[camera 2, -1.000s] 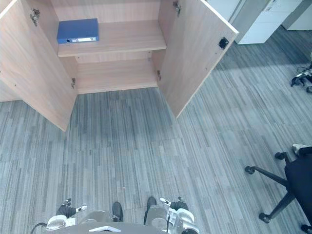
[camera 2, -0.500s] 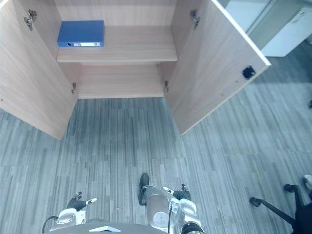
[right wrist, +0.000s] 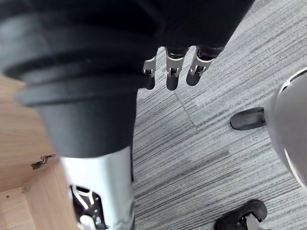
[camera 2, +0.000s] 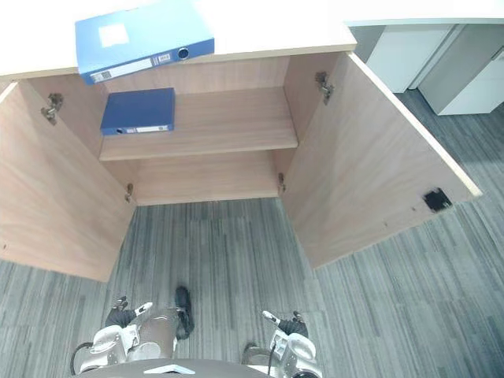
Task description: Walk over to the cabinet, pick up the folder, carry it to the office cabinet, place the folder inside the office cabinet, then close the office cabinet door
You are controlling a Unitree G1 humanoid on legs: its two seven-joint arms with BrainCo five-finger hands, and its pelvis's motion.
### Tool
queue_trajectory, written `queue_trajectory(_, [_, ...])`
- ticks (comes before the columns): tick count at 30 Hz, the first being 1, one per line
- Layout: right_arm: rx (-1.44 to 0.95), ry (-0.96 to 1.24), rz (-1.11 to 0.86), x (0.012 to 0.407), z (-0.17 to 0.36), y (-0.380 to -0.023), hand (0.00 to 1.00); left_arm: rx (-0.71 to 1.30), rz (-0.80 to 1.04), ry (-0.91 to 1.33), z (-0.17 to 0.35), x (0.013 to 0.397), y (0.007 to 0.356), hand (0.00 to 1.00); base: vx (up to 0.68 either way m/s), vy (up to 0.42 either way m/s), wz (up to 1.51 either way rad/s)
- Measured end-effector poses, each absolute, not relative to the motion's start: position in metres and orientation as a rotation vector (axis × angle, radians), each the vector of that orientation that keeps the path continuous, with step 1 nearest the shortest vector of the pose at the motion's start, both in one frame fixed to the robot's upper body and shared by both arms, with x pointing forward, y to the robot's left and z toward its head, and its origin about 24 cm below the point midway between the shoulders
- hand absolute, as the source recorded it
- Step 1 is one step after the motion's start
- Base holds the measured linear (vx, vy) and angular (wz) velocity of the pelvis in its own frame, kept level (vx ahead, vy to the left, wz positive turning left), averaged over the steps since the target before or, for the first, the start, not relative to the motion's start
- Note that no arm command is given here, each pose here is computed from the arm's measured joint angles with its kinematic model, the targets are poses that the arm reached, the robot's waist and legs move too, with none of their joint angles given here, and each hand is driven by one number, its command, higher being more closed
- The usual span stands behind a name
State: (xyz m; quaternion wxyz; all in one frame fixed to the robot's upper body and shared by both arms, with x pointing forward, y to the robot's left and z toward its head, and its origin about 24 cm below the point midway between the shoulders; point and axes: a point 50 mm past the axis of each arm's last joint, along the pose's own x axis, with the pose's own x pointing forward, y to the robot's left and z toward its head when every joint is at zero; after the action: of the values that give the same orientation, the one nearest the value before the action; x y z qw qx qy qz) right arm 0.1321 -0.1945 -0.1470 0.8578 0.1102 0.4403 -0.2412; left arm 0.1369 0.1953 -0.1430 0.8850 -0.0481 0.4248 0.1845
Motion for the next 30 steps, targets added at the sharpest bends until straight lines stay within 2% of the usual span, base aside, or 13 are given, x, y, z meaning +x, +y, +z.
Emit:
queue_trajectory(9, [0.217,0.885,-0.456,0.146,-0.142,-0.186,0.0,-0.063,0.333,0.933,-0.148,0.129,0.196,0.0,0.42,0.172,-0.09])
queue_trajectory(14, [0.215,0.868,-0.452,0.152,-0.139,-0.187,0.0,-0.078,0.324,0.941,-0.149,0.128,0.189,0.0,0.36,-0.111,0.25])
queue_trajectory(16, [0.21,0.884,-0.459,0.146,-0.142,-0.192,0.0,-0.085,0.322,0.944,-0.15,0.129,0.186,0.0,0.44,-0.218,0.42])
queue_trajectory(18, [0.178,0.884,-0.486,0.142,-0.141,-0.208,0.0,-0.15,0.321,0.949,-0.152,0.128,0.168,0.0,0.36,-0.179,0.3])
queue_trajectory(23, [0.197,0.912,-0.514,0.129,-0.145,-0.209,0.0,-0.184,0.315,0.901,-0.147,0.142,0.159,0.0,0.24,-0.196,0.5])
queue_trajectory(30, [0.238,0.918,-0.546,0.124,-0.147,-0.208,0.0,-0.177,0.306,0.903,-0.147,0.143,0.158,0.0,0.12,0.059,-0.05])
